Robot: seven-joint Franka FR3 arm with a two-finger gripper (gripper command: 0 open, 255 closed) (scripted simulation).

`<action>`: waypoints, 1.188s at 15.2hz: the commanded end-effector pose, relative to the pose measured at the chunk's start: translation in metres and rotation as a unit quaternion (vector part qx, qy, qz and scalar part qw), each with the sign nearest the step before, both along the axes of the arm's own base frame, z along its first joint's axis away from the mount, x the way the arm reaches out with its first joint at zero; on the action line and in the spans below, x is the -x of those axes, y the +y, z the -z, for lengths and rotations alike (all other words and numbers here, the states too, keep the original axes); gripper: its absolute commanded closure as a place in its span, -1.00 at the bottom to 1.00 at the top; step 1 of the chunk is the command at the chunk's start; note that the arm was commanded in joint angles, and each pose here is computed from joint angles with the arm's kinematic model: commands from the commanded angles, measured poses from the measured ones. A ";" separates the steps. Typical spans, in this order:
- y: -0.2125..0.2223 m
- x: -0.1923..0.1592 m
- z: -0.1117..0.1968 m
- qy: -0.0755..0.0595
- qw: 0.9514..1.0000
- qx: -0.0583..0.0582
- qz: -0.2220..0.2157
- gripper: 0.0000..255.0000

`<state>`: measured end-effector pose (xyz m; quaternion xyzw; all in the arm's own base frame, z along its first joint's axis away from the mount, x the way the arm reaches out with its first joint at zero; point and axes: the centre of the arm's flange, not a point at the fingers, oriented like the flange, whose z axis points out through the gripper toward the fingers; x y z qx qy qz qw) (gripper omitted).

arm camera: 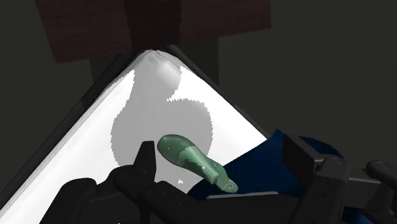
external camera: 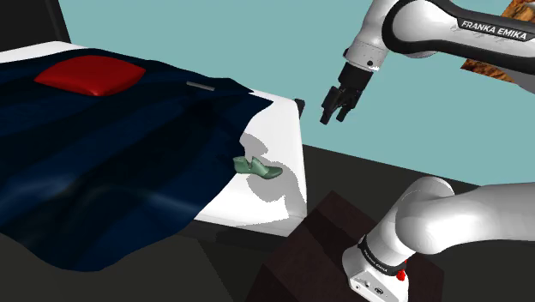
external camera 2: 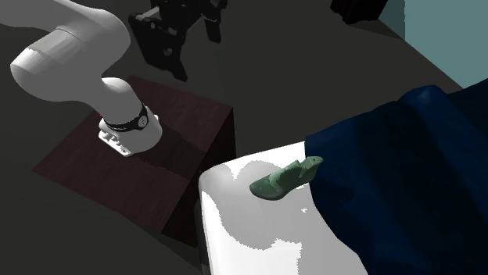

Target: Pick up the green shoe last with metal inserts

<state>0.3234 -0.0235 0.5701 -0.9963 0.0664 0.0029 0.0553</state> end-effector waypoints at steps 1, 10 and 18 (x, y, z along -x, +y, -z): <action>0.000 0.000 0.000 0.000 1.000 0.000 0.000 -1.00; 0.031 -0.097 0.086 0.055 0.997 0.045 -0.005 -1.00; 0.053 -0.175 0.173 0.103 0.991 0.085 -0.009 -1.00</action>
